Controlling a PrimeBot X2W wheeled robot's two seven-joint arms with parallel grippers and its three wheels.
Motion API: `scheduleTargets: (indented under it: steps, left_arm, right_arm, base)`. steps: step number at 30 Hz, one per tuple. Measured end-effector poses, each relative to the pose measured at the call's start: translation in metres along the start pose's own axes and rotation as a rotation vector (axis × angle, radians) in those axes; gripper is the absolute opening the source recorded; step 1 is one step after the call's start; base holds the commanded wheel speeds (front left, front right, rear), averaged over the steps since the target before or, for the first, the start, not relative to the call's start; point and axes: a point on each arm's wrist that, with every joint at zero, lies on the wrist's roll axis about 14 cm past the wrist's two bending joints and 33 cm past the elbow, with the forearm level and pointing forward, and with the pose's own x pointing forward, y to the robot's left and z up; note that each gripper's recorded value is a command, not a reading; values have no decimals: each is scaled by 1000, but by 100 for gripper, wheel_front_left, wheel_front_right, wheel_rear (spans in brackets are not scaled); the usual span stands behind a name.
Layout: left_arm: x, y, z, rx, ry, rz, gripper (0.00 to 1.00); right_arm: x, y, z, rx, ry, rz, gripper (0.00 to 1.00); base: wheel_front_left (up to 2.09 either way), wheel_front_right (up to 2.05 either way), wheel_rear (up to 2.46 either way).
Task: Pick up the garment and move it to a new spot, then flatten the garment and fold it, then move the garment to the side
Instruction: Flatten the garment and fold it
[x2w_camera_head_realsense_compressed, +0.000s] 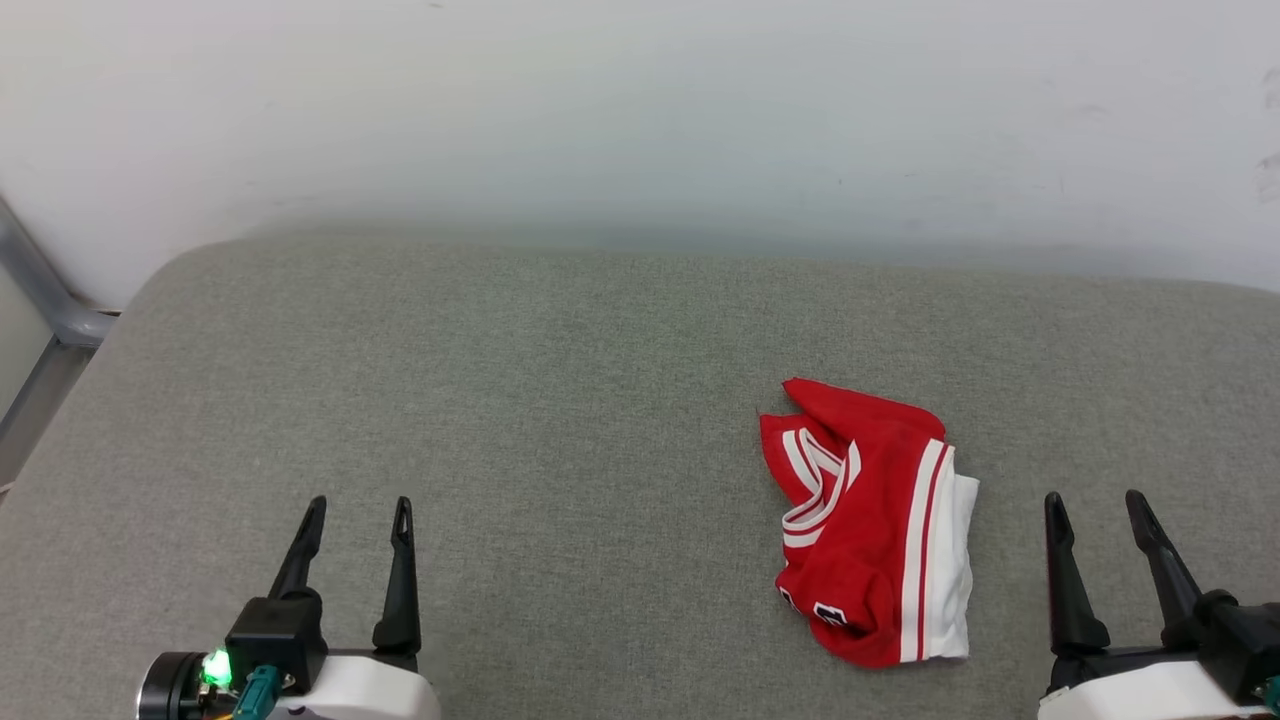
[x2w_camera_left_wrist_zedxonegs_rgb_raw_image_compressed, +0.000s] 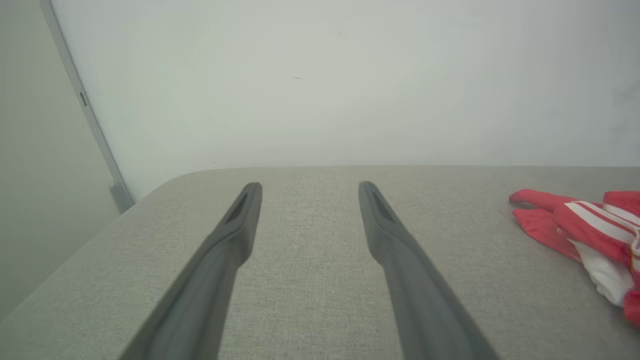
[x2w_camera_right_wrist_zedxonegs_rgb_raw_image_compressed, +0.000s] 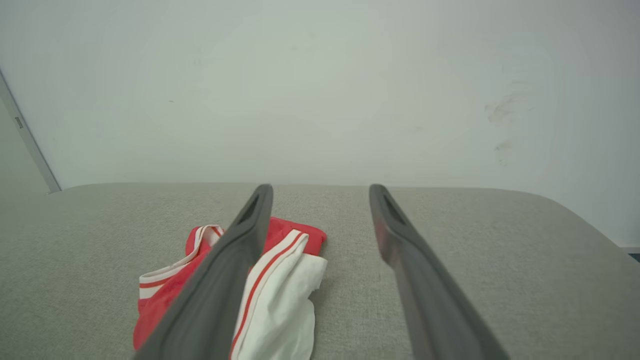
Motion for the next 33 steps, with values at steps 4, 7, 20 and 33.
scheduleTargets:
  steps: [4,7,20,33]
  left_arm:
    - [-4,-3,-3,0,8,-13,100]
    - [-6,-4,-6,-4,15,-18,100]
    - [-10,-8,-13,1,32,-39,100]
    - [-12,-8,-18,18,50,-54,100]
  right_arm:
    - [-5,-1,-5,2,18,-5,100]
    - [-7,-2,-7,3,24,-9,100]
    - [-15,-6,-15,8,52,-22,100]
    - [-12,-8,-9,2,35,-26,100]
  base:
    - [0,0,0]
    - [0,0,0]
    - [0,0,0]
    - [0,0,0]
